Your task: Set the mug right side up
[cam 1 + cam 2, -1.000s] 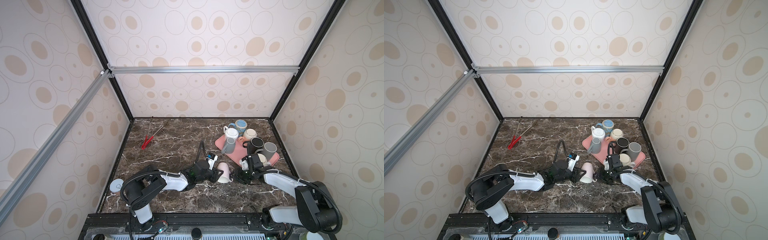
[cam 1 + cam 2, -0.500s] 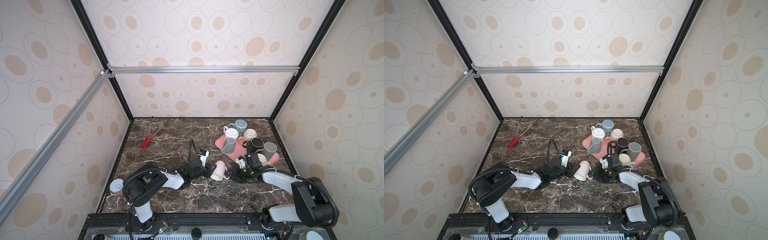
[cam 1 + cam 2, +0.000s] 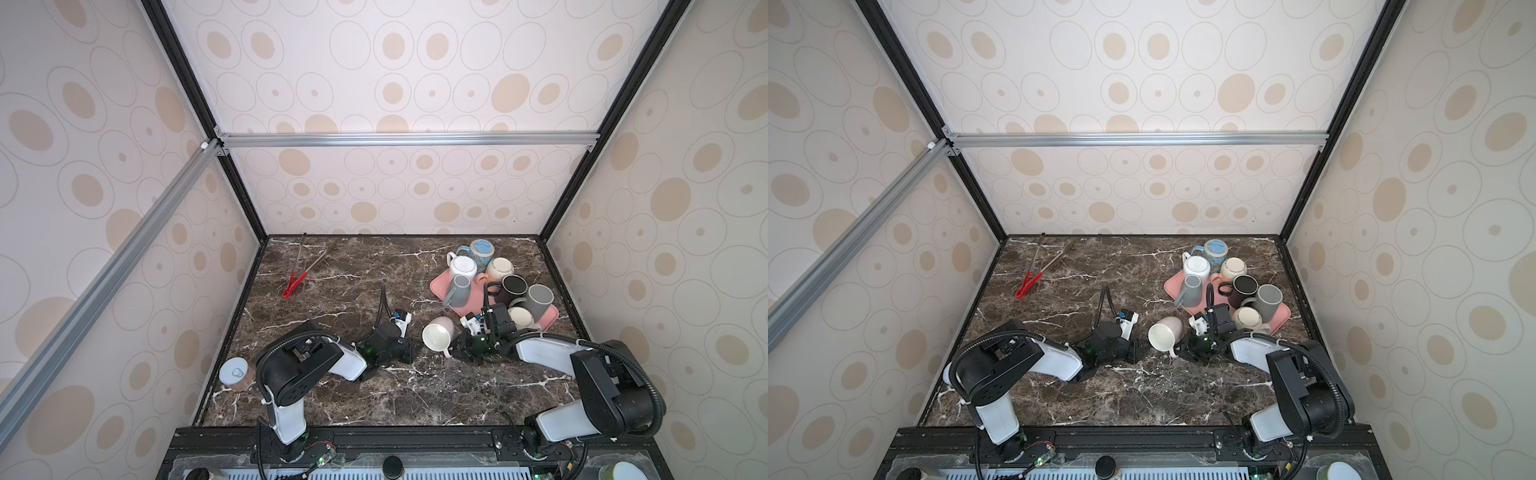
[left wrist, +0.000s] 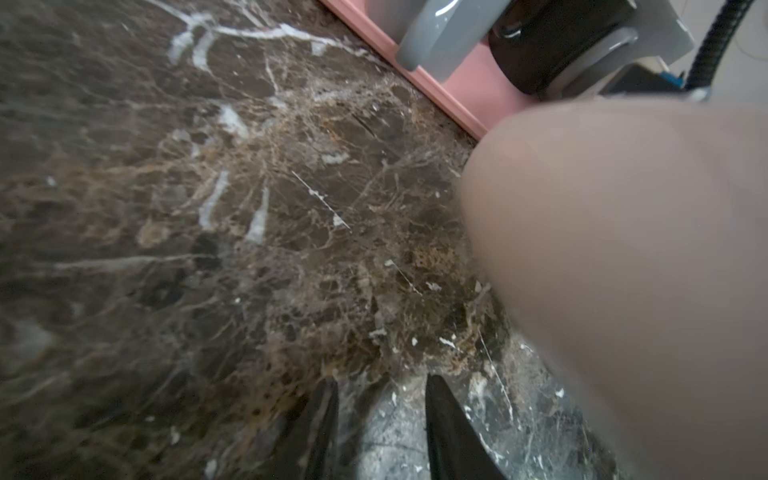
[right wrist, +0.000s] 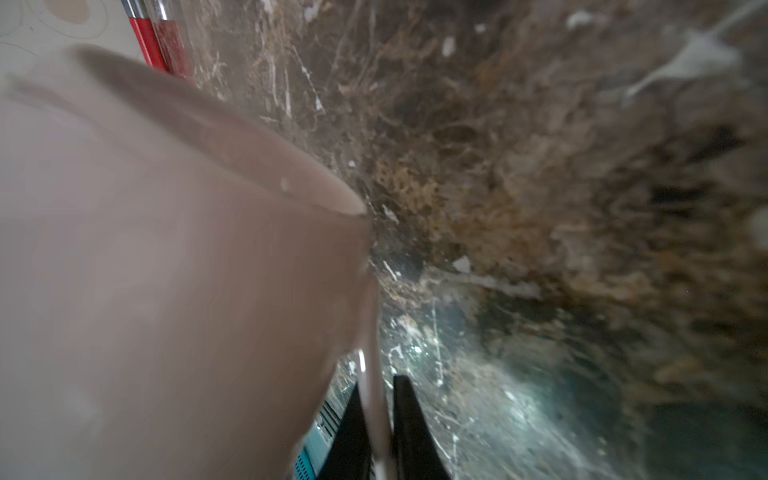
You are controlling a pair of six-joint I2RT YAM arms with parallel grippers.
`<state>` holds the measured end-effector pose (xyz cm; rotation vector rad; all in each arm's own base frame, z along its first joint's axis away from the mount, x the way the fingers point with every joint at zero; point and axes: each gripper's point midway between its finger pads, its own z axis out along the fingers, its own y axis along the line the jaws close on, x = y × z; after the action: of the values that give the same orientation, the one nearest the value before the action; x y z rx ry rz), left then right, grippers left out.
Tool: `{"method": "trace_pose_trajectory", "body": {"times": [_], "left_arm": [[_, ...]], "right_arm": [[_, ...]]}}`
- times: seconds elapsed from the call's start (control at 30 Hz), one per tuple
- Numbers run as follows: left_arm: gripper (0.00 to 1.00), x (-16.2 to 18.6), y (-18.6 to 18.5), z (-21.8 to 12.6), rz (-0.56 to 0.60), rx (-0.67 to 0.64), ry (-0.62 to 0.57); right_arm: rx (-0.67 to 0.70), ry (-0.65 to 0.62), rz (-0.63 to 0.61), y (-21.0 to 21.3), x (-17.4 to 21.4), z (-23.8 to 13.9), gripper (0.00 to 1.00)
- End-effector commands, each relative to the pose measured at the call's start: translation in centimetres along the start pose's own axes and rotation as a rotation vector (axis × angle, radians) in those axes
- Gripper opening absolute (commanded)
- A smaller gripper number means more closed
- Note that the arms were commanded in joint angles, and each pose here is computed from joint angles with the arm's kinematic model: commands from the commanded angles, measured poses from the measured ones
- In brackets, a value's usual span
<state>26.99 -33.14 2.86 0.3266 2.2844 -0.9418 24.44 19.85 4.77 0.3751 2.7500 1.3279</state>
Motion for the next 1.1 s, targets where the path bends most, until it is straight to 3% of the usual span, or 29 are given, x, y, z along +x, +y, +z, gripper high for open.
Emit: {"method": "trace_pose_trajectory", "body": {"times": [0.0,0.23,0.37,0.53,0.67,0.87,1.07], "left_arm": [[0.36,1.6,0.8,-0.5,0.000,-0.028,0.066],[0.37,-0.3,0.5,-1.9,0.026,-0.027,0.008],[0.37,-2.1,-0.7,-3.5,0.100,0.002,-0.074],[0.39,-5.9,-3.7,-7.2,0.168,0.072,-0.297],[0.43,-9.8,-7.8,-9.9,0.276,0.114,-0.484],[0.47,-14.7,-11.6,-15.0,0.321,0.198,-0.795],[0.50,-17.2,-13.8,-18.2,0.350,0.270,-0.979]], "right_arm": [[-0.090,-0.045,-0.087,3.6,-1.4,-0.9,0.00],[-0.079,-0.181,-0.206,6.1,-2.6,-2.8,0.00],[-0.081,-0.313,-0.174,7.4,-4.3,-4.5,0.00],[-0.131,-0.517,-0.157,12.0,-6.5,-7.7,0.00],[-0.194,-0.586,-0.190,16.7,-7.5,-9.4,0.00],[-0.200,-0.623,-0.375,23.3,-6.9,-10.5,0.00],[-0.136,-0.643,-0.543,26.5,-5.6,-10.4,0.00]]}}
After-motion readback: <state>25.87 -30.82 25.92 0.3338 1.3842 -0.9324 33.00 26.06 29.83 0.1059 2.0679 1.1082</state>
